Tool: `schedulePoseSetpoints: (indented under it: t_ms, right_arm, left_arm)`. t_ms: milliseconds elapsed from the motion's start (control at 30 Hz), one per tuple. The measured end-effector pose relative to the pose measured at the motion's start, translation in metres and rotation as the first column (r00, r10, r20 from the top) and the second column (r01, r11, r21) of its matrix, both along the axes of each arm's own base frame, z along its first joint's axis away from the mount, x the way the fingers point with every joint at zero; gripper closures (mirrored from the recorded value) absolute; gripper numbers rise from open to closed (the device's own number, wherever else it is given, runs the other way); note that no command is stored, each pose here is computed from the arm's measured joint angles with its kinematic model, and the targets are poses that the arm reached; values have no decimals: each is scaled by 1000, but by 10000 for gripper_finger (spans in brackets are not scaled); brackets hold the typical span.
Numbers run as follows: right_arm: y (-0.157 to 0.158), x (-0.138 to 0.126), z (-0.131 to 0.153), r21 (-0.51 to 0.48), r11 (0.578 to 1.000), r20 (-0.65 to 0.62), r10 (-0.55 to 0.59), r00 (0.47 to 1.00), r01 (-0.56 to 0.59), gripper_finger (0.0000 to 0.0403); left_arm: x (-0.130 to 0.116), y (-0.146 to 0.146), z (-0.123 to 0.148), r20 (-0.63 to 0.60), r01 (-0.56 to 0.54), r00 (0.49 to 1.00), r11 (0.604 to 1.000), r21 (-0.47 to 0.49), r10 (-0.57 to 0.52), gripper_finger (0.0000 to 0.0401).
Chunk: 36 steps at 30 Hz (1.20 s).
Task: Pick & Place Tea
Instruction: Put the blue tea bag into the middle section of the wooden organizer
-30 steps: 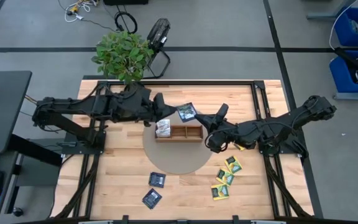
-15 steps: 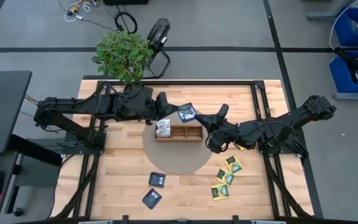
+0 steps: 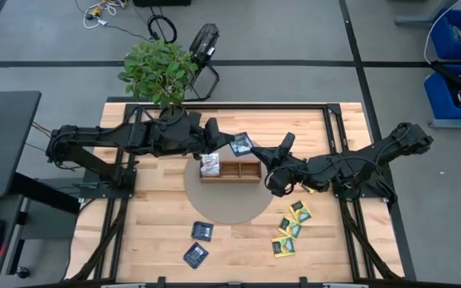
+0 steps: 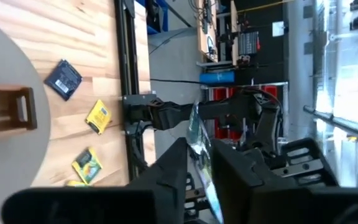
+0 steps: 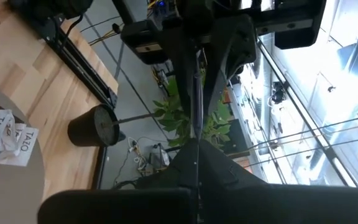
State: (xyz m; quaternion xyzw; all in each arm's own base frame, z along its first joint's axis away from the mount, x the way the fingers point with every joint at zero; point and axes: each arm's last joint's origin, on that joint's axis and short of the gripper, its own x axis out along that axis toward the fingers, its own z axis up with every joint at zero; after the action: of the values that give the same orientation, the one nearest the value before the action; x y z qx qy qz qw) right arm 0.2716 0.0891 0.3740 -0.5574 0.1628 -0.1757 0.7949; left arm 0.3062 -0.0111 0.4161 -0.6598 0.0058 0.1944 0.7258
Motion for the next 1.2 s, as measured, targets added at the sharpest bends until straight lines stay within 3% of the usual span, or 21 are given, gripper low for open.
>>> schedulePoseSetpoints:
  t_ms: [167,367,500,633,800,933,1033,1100,1200]
  right_arm:
    - [0,0,-1,-5,1000,-9,16,1000,-16,403]
    - [0,0,-2,36,999,0,21,1000,-21,402]
    - [1,0,-2,147,989,54,25,998,-33,383]
    - [1,0,-6,267,963,84,14,996,-36,344]
    - [1,-1,-10,445,895,137,-45,990,-20,285]
    - [1,-1,-12,627,777,191,-83,978,-56,250]
    - [0,-2,-9,762,643,169,-82,982,-78,237]
    - [-5,-3,-5,853,518,133,-88,987,-68,233]
    - [-13,-7,-1,924,382,37,-113,993,9,227]
  left_arm:
    - [0,0,0,-23,23,1000,997,73,-21,390]
    - [0,0,0,-33,33,999,994,103,-30,397]
    - [0,-1,0,-82,79,995,966,245,-61,398]
    - [0,0,0,-158,127,985,898,421,-66,399]
    - [-2,-4,-4,-289,243,955,755,609,-74,399]
    - [-3,-14,-5,-387,368,917,589,719,-99,400]
    - [-4,-23,-6,-466,467,878,401,788,-105,400]
    - [-6,-30,-8,-527,531,845,264,805,-91,400]
    - [-12,-37,-14,-624,616,781,126,778,33,400]
